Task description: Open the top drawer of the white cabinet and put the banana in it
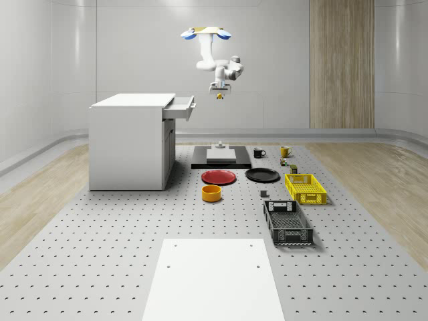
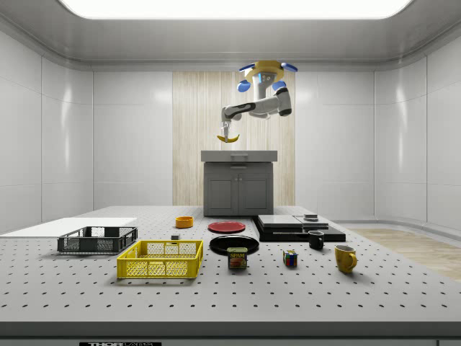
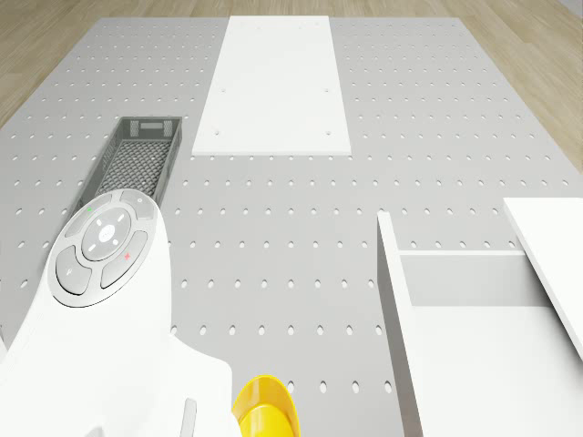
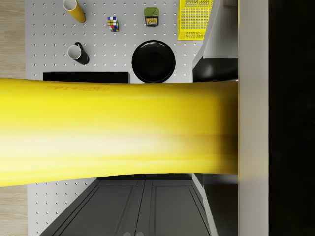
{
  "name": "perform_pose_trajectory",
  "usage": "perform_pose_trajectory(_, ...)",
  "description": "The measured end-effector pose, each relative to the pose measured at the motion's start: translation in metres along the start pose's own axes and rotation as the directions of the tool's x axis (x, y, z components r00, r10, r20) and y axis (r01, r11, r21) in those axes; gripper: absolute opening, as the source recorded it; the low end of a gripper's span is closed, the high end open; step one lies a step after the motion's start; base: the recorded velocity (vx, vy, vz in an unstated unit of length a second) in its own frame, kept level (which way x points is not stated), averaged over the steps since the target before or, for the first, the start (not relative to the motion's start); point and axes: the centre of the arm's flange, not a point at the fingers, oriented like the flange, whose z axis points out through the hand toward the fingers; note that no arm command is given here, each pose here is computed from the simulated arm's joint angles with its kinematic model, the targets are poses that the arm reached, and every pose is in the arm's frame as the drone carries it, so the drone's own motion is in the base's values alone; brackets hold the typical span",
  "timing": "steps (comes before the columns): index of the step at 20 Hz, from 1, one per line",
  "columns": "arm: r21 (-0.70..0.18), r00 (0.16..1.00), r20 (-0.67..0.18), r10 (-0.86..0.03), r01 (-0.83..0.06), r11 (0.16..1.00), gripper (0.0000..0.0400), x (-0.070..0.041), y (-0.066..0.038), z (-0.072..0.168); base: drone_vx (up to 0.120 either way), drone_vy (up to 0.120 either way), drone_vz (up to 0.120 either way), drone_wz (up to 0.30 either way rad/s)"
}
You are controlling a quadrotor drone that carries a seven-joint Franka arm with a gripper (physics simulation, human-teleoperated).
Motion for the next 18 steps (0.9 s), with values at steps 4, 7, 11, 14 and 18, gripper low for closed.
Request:
perform_pose_trajectory(4,0.000,1.000,0.000,0.000,0.000,1.000,0.0192,0.0000,0.0000,0.0000,0.000,-0.120,0.000,0.000)
perform_pose_trajectory(7,0.000,1.000,0.000,0.000,0.000,1.000,0.0192,0.0000,0.0000,0.0000,0.000,-0.120,0.000,0.000)
perform_pose_trajectory(11,0.000,1.000,0.000,0.000,0.000,1.000,0.0192,0.0000,0.0000,0.0000,0.000,-0.120,0.000,0.000)
perform_pose_trajectory(14,0.000,1.000,0.000,0.000,0.000,1.000,0.0192,0.0000,0.0000,0.0000,0.000,-0.120,0.107,0.000)
perform_pose_trajectory(18,0.000,1.000,0.000,0.000,0.000,1.000,0.0192,0.0000,0.0000,0.0000,0.000,-0.120,0.000,0.000)
